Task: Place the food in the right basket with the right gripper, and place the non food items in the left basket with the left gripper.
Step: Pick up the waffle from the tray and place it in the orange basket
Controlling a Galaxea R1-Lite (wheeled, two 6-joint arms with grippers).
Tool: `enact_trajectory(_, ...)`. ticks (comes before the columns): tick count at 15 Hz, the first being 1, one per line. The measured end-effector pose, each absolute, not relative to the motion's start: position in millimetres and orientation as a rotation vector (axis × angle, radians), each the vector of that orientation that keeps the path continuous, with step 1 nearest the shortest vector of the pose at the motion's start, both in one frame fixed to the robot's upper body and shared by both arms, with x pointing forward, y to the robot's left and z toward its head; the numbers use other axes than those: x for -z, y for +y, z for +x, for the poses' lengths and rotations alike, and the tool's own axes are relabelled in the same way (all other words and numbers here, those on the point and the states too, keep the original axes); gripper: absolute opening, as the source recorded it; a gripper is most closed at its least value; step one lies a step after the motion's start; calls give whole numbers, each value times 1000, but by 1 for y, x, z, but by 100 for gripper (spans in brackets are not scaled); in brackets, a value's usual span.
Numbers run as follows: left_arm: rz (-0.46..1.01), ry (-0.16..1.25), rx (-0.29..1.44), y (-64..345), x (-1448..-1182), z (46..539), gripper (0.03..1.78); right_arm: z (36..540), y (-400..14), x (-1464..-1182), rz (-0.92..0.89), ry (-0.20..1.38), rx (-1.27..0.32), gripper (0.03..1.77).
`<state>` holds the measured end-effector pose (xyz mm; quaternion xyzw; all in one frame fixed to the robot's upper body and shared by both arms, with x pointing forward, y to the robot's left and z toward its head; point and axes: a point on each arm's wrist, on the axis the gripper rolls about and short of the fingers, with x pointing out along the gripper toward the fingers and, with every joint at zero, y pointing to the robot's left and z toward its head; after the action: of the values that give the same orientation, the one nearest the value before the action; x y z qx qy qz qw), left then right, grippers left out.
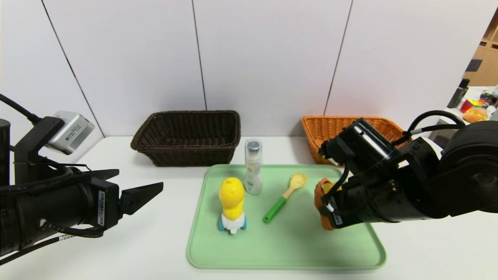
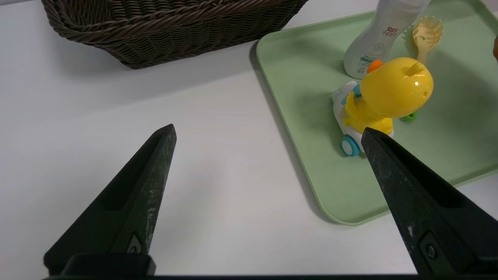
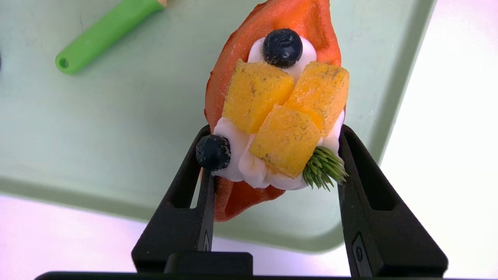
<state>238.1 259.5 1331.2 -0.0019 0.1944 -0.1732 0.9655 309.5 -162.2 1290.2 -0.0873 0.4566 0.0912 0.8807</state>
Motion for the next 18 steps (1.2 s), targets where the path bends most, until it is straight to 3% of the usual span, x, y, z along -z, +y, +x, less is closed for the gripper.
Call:
enact_trajectory(11,-3,395,352,259,-1331,238,169,292,-182,-1348,-186,740,-240,87)
enact_trajectory(18,-3,393,351,260,-1331,238,169,315,-201,-1384,-153,561,-194,87)
